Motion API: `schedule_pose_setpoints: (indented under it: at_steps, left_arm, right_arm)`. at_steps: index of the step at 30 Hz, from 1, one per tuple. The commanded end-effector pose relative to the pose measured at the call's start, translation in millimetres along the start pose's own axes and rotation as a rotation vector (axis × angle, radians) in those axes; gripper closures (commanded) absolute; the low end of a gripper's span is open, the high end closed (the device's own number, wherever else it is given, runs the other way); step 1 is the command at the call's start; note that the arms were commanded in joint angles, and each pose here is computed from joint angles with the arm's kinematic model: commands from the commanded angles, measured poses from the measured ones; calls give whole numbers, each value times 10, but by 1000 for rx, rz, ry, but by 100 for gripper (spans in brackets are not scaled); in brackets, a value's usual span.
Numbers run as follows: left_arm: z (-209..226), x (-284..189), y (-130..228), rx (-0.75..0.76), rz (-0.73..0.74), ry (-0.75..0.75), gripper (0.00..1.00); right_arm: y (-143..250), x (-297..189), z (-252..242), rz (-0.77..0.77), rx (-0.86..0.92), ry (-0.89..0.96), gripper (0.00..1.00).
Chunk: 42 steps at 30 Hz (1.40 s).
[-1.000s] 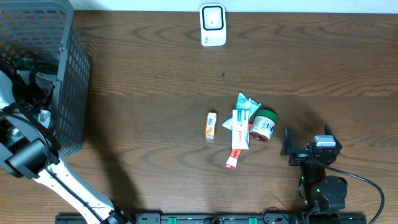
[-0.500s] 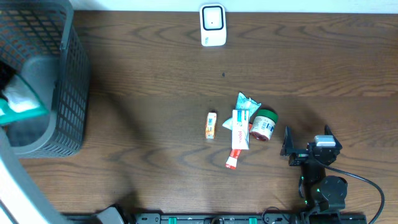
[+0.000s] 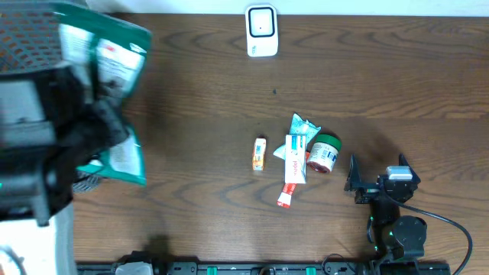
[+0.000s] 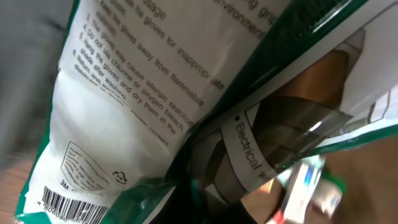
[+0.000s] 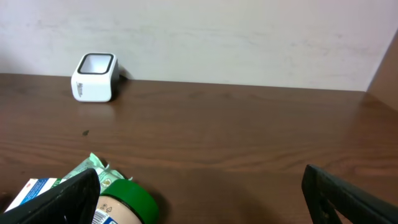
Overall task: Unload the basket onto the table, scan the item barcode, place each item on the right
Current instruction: 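Grasp the green glove pack, lift it out and lay it on the table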
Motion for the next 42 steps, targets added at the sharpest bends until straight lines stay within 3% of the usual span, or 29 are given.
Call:
schedule_pose_setpoints:
  at_steps: [1, 11, 26, 27, 30, 31, 33, 39, 42]
  left_arm:
    - [-100, 362, 179, 20, 115, 15, 92]
    - [-375, 1516, 746, 73, 364, 14, 92]
    - [-661, 2761, 1272, 101, 555, -42, 87]
    - [-666, 2807, 1281, 100, 558, -38, 83]
    - [-702, 2867, 1247, 99, 533, -19, 35]
    - [-721, 2851, 1212, 100, 521, -12, 30]
    - [-767, 2792, 1104, 116, 493, 6, 25]
    - [-805, 2607, 837, 125, 408, 27, 24]
    - [-444, 2618, 762, 146, 359, -211, 24]
  right_arm:
    - [10, 0, 4, 4, -6, -3, 1]
    - [10, 0, 3, 4, -6, -2, 1]
    - [10, 0, 4, 4, -6, -3, 1]
    - [10, 0, 4, 4, -6, -3, 1]
    - [10, 0, 3, 4, -6, -2, 1]
    - [10, 0, 4, 4, -6, -3, 1]
    - [10, 0, 3, 4, -6, -2, 1]
    - [10, 0, 4, 4, -6, -3, 1]
    - [10, 0, 4, 4, -6, -3, 1]
Point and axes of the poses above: each gripper's point midway between its finger pads, its own x axis out along the fingers, its own z axis along the line the jaws close on, y = z × x, the point moved 7 cm from there along -x, back along the fingers, and after that the axes turned 8 degrees about x, right-handed, at the moved point
